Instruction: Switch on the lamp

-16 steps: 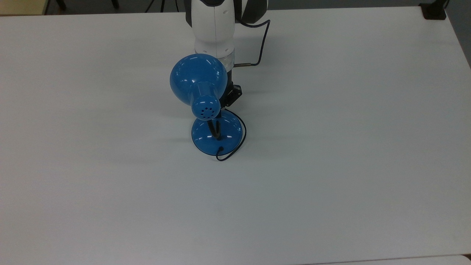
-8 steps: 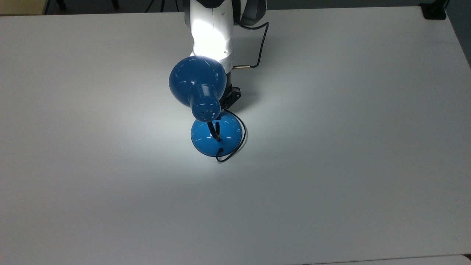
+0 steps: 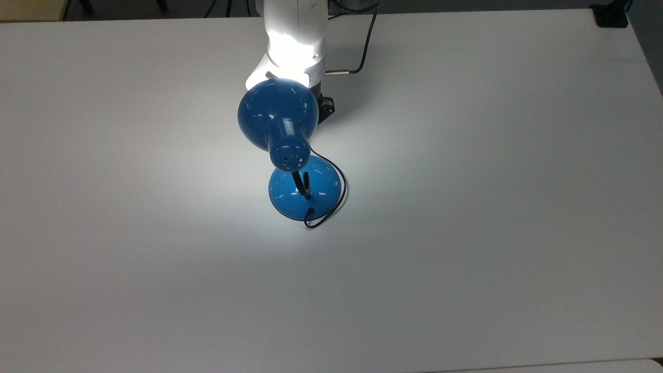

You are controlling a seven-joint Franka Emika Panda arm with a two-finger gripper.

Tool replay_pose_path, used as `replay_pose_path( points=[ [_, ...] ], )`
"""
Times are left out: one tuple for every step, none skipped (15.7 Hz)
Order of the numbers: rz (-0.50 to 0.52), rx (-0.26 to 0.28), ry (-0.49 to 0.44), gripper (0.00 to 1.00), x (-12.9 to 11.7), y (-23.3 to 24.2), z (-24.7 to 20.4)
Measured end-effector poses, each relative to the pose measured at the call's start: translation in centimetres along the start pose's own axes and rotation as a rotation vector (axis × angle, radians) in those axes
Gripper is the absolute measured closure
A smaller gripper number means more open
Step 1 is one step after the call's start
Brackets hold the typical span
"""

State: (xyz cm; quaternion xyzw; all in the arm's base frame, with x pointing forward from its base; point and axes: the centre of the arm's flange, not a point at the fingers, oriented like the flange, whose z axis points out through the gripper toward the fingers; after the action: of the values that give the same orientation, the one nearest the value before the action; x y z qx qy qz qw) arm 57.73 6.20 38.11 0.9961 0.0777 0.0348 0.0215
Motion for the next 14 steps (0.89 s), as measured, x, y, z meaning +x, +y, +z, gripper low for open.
replay_pose_path(
  points=[
    [0.001,-0.003,-0.024,1.0,-0.6,0.1,-1.3],
    [0.003,-0.005,-0.045,1.0,-1.2,0.1,-2.6],
    [0.004,-0.008,-0.066,1.0,-1.9,0.2,-3.8],
    [0.006,-0.01,-0.083,1.0,-2.4,0.2,-4.9],
    [0.008,-0.012,-0.097,1.0,-2.9,0.3,-6.1],
    [0.014,-0.014,-0.108,1.0,-3.2,0.4,-7.4],
    [0.024,-0.017,-0.112,1.0,-3.2,0.5,-9.1],
    [0.032,-0.018,-0.111,1.0,-3.0,0.6,-10.6],
    [0.041,-0.02,-0.106,1.0,-2.8,0.7,-12.3],
    [0.048,-0.021,-0.101,0.98,-2.5,0.8,-13.8],
    [0.053,-0.022,-0.092,0.97,-2.3,0.9,-15.2],
    [0.057,-0.022,-0.081,0.96,-2.0,1.0,-16.3],
    [0.06,-0.023,-0.071,0.88,-1.9,1.1,-17.2],
    [0.064,-0.023,-0.059,0.81,-1.7,1.3,-18.0]
  ],
)
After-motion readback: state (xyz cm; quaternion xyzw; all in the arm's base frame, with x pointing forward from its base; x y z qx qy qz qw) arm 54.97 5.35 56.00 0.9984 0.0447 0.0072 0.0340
